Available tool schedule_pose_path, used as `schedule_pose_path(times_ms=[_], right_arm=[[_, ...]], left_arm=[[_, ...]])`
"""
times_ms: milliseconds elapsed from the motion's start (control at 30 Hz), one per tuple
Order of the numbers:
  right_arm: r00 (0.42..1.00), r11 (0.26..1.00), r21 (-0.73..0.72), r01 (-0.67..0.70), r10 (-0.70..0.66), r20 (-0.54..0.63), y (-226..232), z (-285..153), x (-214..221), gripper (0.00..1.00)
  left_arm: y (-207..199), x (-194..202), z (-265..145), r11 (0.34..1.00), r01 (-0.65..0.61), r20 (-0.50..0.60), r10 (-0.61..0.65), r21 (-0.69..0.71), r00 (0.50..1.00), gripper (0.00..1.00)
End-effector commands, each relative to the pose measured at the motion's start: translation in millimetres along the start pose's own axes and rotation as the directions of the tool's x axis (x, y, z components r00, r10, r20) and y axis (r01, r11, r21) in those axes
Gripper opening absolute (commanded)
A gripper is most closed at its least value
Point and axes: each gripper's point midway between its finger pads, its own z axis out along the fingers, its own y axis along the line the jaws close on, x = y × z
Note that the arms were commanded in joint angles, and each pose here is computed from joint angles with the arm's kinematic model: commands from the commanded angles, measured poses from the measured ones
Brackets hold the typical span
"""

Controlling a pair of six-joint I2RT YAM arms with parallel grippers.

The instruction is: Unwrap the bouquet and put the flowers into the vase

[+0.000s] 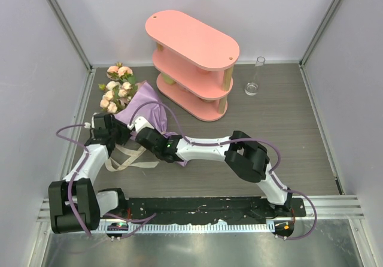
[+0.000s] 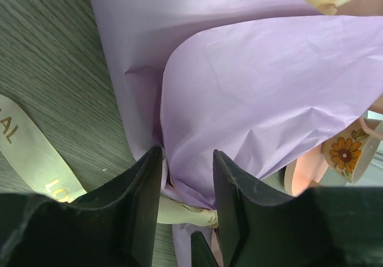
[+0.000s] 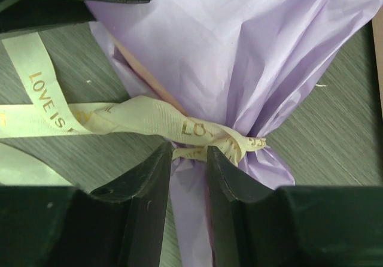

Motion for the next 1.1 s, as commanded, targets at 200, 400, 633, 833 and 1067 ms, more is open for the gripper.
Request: schedule_pose_path(times_ms=[200,400,633,833,1067], right_arm=[[0.997,0.994,0.111,0.025,-0.033,0.072,-16,0,-28,0.37],[0.996,0.991,0.126,0.034,-0.044,0.080,-20,-1,-31,0.36],[0.996,0.987,0.157,0.036,-0.048,0.074,-24,1,-28,0.33],[0.997,0.981,0.186,0.047,-0.058,0.050,-28,5,-20,0.32],[0.998,0.984,0.170,0.050,-0.057,0.037,-25,8,-15,0.29]], left_arm=[[-15,-4,-26,0.994,-0.041,0.042,0.037,0.098,0.998,0.41],[-18,-6,-42,0.987,-0.060,0.094,0.047,0.146,0.994,0.48],[-13,-3,-20,0.993,-0.064,0.039,0.060,0.100,0.997,0.45],[0,-2,-7,0.996,-0.060,0.046,0.057,0.062,0.997,0.36],[7,-7,-9,0.997,-0.060,0.094,0.056,0.041,0.994,0.14]])
